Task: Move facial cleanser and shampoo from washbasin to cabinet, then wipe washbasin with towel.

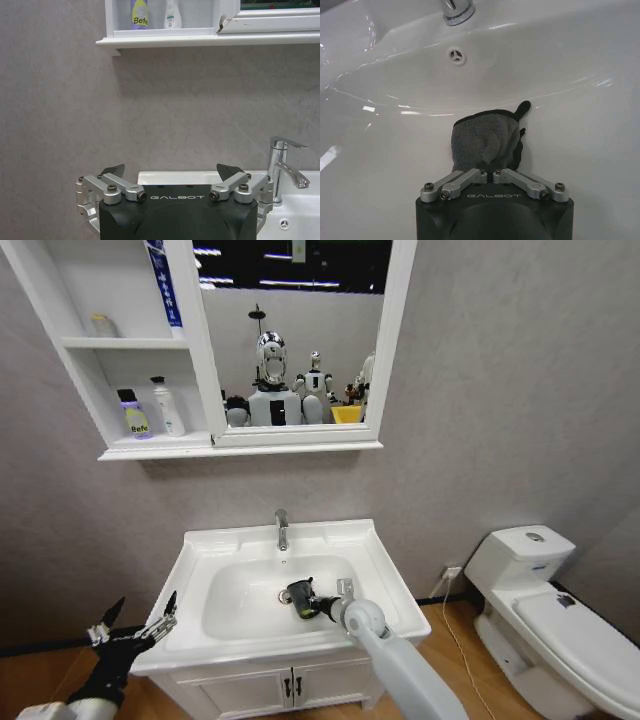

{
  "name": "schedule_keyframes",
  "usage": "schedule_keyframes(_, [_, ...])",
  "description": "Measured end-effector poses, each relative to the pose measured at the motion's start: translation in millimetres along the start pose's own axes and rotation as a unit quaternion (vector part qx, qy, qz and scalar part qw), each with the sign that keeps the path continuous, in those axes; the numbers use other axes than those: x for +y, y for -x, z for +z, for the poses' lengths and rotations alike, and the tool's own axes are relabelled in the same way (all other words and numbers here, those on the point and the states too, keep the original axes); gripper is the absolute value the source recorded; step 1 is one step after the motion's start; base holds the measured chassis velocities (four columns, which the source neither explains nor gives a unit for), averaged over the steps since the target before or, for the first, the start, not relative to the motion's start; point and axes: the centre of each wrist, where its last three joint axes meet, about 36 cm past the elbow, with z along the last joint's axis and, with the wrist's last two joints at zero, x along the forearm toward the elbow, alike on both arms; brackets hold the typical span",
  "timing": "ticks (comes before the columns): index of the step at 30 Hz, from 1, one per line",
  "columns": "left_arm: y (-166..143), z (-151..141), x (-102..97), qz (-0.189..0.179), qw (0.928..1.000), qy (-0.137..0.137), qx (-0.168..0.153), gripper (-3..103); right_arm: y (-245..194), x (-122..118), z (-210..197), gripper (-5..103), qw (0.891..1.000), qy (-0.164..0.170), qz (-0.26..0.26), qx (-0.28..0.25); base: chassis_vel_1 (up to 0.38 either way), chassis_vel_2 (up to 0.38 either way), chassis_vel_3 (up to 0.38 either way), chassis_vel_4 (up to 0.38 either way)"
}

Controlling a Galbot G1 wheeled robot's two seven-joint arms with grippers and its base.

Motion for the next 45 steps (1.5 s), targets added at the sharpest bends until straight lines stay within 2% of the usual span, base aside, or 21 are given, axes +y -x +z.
schedule_keyframes(7, [0,0,0.0,0.0,1.0,0.0,0.0,100,15,12,0,0,1.0,-0.006,-0.03,0.0,0.0,0.0,0.0,0.0])
schedule_keyframes(18, [0,0,0.0,0.0,1.0,0.0,0.0,100,40,53,-6,0,0.992,-0.021,-0.122,-0.004,0.0,0.0,0.0,0.0])
schedule_keyframes(22, [0,0,0.0,0.0,1.0,0.0,0.0,100,45,57,-6,0,0.992,-0.018,-0.126,-0.003,0.0,0.0,0.0,0.0])
schedule_keyframes(33, [0,0,0.0,0.0,1.0,0.0,0.0,100,49,35,-9,0,0.996,0.007,-0.084,0.007,0.0,0.0,0.0,0.0])
schedule_keyframes(37, [0,0,0.0,0.0,1.0,0.0,0.0,100,41,26,-7,0,0.998,0.017,-0.063,0.019,0.0,0.0,0.0,0.0])
schedule_keyframes(45, [0,0,0.0,0.0,1.0,0.0,0.0,100,10,6,-3,0,0.999,0.029,-0.029,0.005,0.0,0.0,0.0,0.0])
